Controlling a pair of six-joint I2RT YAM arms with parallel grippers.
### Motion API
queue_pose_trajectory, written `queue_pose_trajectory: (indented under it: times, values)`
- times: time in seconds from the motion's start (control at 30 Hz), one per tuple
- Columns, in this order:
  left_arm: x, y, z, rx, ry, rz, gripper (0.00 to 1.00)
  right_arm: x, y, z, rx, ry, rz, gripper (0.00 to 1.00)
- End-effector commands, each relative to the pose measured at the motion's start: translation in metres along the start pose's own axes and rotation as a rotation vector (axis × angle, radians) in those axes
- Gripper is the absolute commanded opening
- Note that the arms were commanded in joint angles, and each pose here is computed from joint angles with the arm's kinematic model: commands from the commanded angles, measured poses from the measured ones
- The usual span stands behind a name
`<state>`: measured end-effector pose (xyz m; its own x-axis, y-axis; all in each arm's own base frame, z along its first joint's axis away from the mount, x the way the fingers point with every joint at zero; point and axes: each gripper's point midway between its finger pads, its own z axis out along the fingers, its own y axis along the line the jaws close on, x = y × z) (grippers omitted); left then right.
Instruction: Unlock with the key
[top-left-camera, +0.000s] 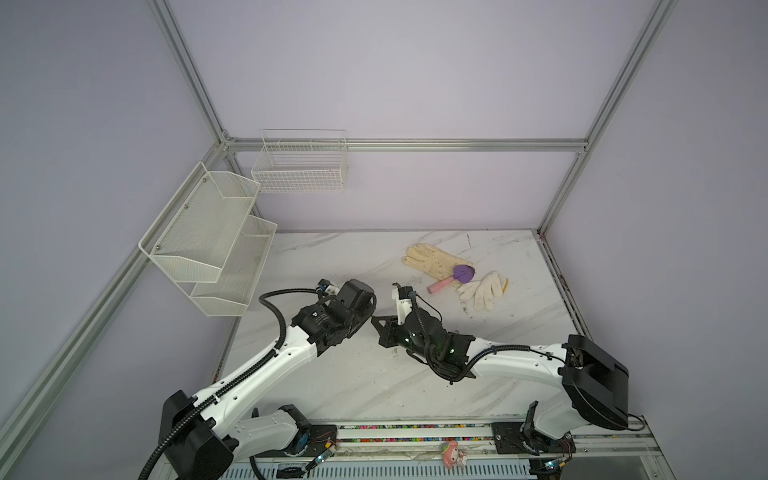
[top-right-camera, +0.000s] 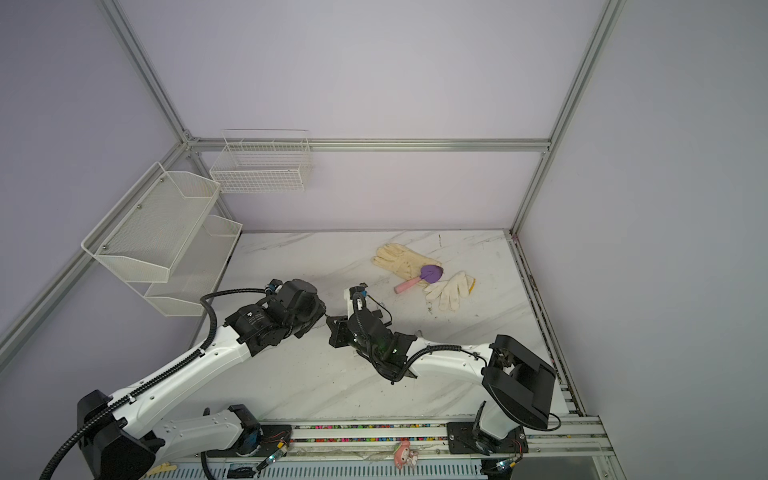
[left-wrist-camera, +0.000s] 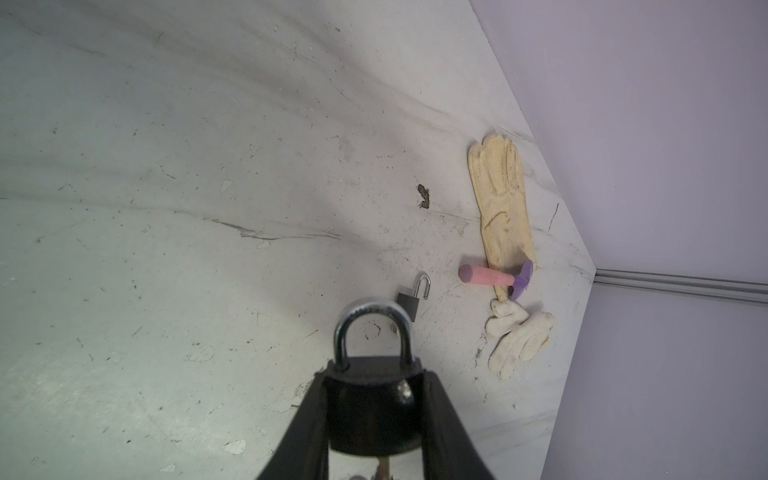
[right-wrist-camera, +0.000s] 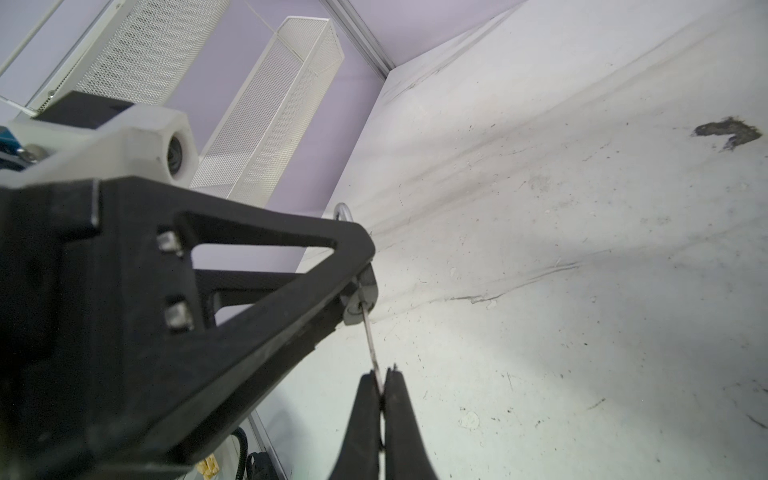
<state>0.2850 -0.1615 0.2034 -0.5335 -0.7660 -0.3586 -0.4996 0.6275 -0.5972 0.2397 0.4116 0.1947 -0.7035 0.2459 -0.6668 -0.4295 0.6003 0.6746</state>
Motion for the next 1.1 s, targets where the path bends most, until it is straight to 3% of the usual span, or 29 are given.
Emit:
queue_pose_trajectory:
  times: [0.0,0.3,0.47,0.7,0.77,0.93,1.07]
  values:
    - [-0.01,-0.031,-0.023,0.095,-0.012,-0.046,0.0,-0.012,0.001,0.003,0.022,-0.05,0.02,0.0]
    - [-0.001,-0.037,-0.015,0.1,0.028,-0.034,0.0,-0.017,0.026,0.008,-0.073,-0.06,0.069,0.0]
    - [0.014,-0.023,-0.006,0.061,0.053,0.007,0.0,-0.052,0.044,0.001,-0.244,-0.082,0.187,0.0]
    - [0.028,-0.005,0.002,0.02,0.095,0.008,0.0,-0.061,0.043,0.005,-0.236,-0.126,0.262,0.0]
    - [0.032,-0.006,0.003,0.031,0.118,-0.018,0.0,-0.052,0.042,0.011,-0.179,-0.148,0.21,0.0]
    - [0.039,-0.023,-0.001,0.12,0.177,-0.08,0.0,-0.04,0.031,0.011,-0.028,-0.229,-0.059,0.0]
    - [0.026,-0.015,-0.01,0.085,0.148,-0.074,0.0,-0.044,0.025,-0.002,0.009,-0.21,-0.106,0.0]
